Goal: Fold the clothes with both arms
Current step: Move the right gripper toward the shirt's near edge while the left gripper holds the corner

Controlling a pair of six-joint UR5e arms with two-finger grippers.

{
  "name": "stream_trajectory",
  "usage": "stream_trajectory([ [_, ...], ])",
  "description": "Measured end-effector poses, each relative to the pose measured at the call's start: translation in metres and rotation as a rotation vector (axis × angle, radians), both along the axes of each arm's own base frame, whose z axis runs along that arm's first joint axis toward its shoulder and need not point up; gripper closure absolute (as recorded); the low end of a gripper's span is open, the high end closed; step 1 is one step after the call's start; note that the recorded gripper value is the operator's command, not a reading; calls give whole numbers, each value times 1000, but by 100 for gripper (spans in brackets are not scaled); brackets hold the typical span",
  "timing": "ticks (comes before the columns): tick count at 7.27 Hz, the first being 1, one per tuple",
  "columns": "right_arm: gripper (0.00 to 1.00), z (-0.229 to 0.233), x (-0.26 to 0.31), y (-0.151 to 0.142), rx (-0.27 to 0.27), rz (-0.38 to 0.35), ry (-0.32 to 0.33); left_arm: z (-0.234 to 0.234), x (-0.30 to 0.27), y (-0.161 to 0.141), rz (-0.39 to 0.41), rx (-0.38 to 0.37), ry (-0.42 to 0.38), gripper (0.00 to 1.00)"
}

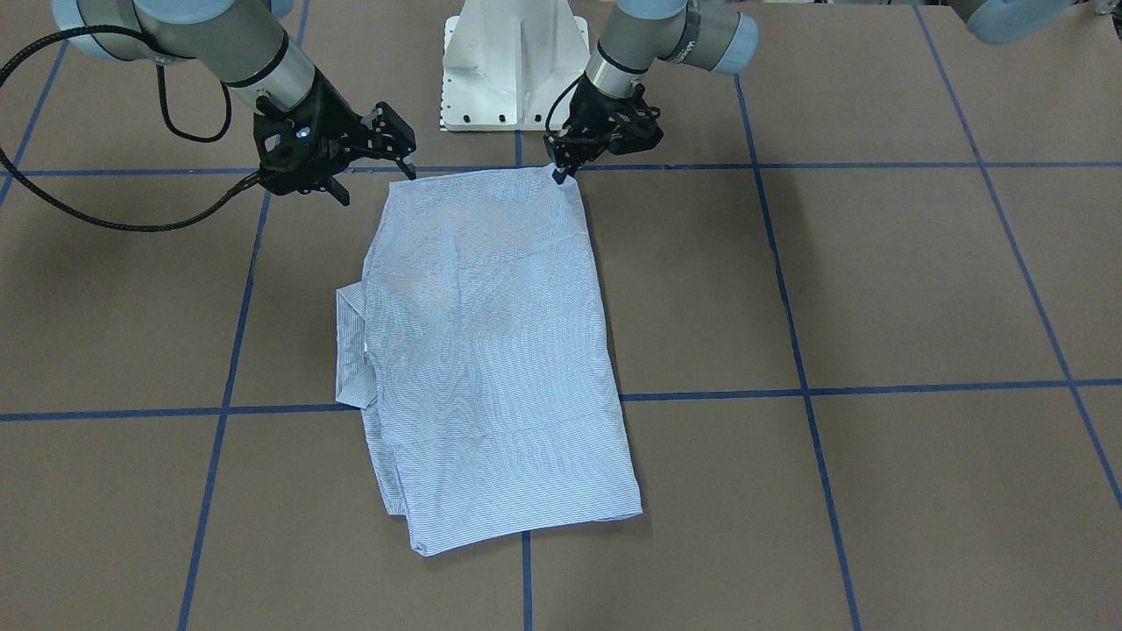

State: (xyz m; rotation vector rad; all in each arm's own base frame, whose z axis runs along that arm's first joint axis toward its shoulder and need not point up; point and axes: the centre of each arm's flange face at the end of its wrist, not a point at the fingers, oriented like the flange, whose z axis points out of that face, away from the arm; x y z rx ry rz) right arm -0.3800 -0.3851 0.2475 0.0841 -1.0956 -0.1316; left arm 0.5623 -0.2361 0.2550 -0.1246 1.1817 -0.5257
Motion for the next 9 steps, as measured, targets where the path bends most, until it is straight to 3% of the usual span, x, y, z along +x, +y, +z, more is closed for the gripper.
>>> stream_trajectory([
  [2, 0, -4, -9, 6, -138, 81, 1, -9, -7, -3, -5, 4, 20, 100],
  [5, 0, 4, -62, 44, -329, 210, 59, -13, -11, -7, -12, 5, 28, 100],
  [7, 0, 13, -89, 64, -394, 256, 162, -17, -11, -7, -12, 7, 35, 100],
  [9, 0, 18, -122, 73, -395, 273, 249, -22, -10, -7, -11, 8, 44, 100],
])
